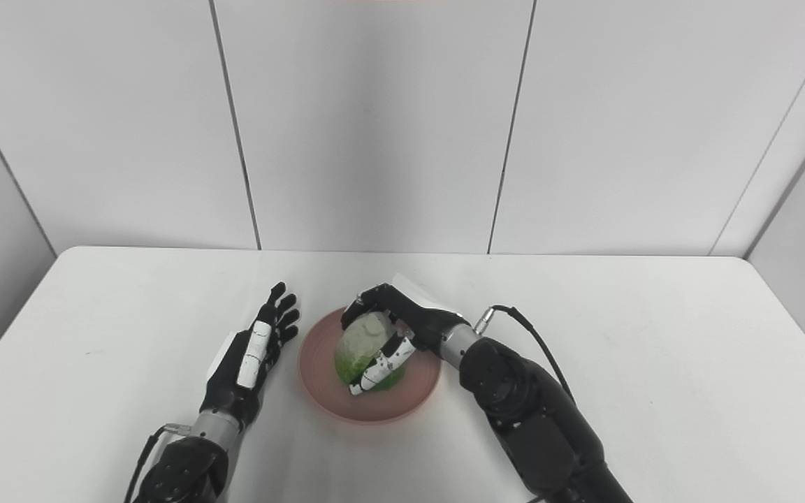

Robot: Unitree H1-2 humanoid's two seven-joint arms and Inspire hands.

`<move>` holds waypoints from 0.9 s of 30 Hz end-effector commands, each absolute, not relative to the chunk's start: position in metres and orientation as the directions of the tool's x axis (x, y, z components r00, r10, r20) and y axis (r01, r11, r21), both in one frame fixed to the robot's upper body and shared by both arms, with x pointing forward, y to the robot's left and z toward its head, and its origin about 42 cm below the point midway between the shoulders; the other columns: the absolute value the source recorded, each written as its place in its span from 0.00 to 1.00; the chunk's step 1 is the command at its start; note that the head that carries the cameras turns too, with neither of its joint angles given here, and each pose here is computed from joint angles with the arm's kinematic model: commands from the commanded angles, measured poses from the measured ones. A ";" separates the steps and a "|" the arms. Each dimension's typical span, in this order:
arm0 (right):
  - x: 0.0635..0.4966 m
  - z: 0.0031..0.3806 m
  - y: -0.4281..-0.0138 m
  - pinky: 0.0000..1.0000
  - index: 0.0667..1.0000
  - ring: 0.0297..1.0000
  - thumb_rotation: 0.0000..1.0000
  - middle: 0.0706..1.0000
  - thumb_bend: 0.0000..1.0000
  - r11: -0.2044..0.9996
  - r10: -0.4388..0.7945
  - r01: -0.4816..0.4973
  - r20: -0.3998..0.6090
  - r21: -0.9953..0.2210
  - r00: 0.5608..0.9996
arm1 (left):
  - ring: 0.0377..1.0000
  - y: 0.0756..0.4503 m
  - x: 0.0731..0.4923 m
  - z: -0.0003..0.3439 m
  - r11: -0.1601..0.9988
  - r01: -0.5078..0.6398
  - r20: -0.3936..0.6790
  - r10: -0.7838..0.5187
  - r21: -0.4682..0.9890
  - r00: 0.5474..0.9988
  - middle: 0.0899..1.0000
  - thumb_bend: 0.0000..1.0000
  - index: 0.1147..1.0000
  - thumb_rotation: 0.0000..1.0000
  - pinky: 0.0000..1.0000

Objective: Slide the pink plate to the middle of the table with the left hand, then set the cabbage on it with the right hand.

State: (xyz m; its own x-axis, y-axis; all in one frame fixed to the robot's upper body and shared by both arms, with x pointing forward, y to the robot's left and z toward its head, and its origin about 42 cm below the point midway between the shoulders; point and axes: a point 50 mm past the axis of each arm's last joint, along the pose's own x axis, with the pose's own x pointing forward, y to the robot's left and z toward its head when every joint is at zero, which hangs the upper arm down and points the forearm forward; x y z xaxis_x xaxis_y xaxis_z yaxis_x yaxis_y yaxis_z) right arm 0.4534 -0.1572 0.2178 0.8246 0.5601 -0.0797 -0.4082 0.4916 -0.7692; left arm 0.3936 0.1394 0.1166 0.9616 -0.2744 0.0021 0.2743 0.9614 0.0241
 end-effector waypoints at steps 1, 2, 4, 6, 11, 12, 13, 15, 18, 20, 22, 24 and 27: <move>0.453 0.237 -0.152 0.51 0.62 0.58 0.05 0.58 0.65 0.455 0.581 -0.383 -0.058 -0.804 0.812 | 0.96 0.118 0.383 0.096 0.936 0.353 -0.118 -0.350 0.008 0.929 0.98 0.81 0.98 1.00 0.92; 0.452 0.239 -0.152 0.52 0.66 0.60 0.07 0.63 0.69 0.438 0.586 -0.383 -0.066 -0.813 0.808 | 0.96 0.118 0.383 0.096 0.935 0.354 -0.116 -0.351 0.008 0.929 0.98 0.81 0.98 1.00 0.93; 0.450 0.242 -0.152 0.55 0.74 0.66 0.18 0.73 0.74 0.398 0.592 -0.388 -0.091 -0.831 0.801 | 0.96 0.119 0.383 0.095 0.934 0.357 -0.113 -0.353 0.009 0.929 0.98 0.81 0.98 1.00 0.92; 0.449 0.244 -0.152 0.61 0.81 0.73 0.34 0.81 0.77 0.356 0.593 -0.392 -0.119 -0.848 0.796 | 0.96 0.119 0.383 0.096 0.933 0.360 -0.110 -0.358 0.005 0.927 0.99 0.80 0.98 1.00 0.91; 0.447 0.248 -0.153 0.78 0.91 0.89 0.56 0.91 0.85 0.284 0.590 -0.429 -0.197 -0.857 0.783 | 0.97 0.118 0.382 0.098 0.935 0.355 -0.114 -0.354 -0.008 0.928 1.00 0.80 1.00 1.00 0.91; 0.447 0.248 -0.153 0.78 0.93 0.90 0.59 0.93 0.86 0.280 0.588 -0.435 -0.205 -0.856 0.782 | 0.97 0.118 0.382 0.098 0.935 0.355 -0.113 -0.353 -0.004 0.929 1.00 0.80 1.00 1.00 0.91; 0.447 0.249 -0.153 0.78 0.94 0.91 0.61 0.94 0.87 0.277 0.588 -0.439 -0.211 -0.855 0.781 | 0.97 0.118 0.382 0.098 0.935 0.354 -0.111 -0.351 0.000 0.930 0.99 0.80 0.99 1.00 0.91; 0.446 0.250 -0.154 0.80 0.95 0.93 0.64 0.96 0.87 0.276 0.589 -0.443 -0.214 -0.853 0.779 | 0.96 0.118 0.381 0.098 0.936 0.353 -0.107 -0.350 0.004 0.930 0.99 0.78 0.99 1.00 0.90; 0.445 0.252 -0.154 0.80 0.96 0.93 0.65 0.97 0.88 0.272 0.588 -0.445 -0.219 -0.853 0.778 | 0.96 0.119 0.381 0.098 0.935 0.355 -0.114 -0.352 0.010 0.929 0.99 0.80 0.99 1.00 0.90; 0.445 0.254 -0.153 0.79 0.96 0.92 0.67 0.97 0.89 0.260 0.588 -0.441 -0.221 -0.859 0.778 | 0.96 0.119 0.380 0.098 0.936 0.353 -0.108 -0.350 0.006 0.930 0.99 0.79 0.99 1.00 0.90; 0.444 0.256 -0.154 0.79 0.96 0.92 0.67 0.97 0.88 0.254 0.592 -0.429 -0.211 -0.867 0.778 | 0.96 0.119 0.380 0.098 0.936 0.351 -0.110 -0.349 0.006 0.931 0.99 0.79 0.99 1.00 0.90; 0.443 0.261 -0.156 0.79 0.96 0.92 0.68 0.96 0.88 0.266 0.596 -0.412 -0.187 -0.872 0.781 | 0.97 0.120 0.381 0.097 0.936 0.352 -0.109 -0.351 -0.002 0.930 0.99 0.80 0.99 1.00 0.91; 0.440 0.274 -0.161 0.79 0.96 0.91 0.69 0.96 0.88 0.315 0.602 -0.366 -0.114 -0.875 0.790 | 0.97 0.121 0.381 0.098 0.934 0.357 -0.112 -0.355 -0.002 0.928 0.99 0.80 0.99 1.00 0.91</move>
State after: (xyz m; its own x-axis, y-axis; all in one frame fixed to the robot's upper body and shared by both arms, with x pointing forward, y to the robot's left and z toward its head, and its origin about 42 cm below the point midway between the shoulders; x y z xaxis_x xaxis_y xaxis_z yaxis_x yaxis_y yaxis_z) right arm 0.4363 -0.1581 0.2396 0.7758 0.5874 -0.2307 -0.4614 0.2785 -0.8423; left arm 0.3924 0.1377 0.1175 0.9596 -0.2812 0.0064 0.2810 0.9595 0.0202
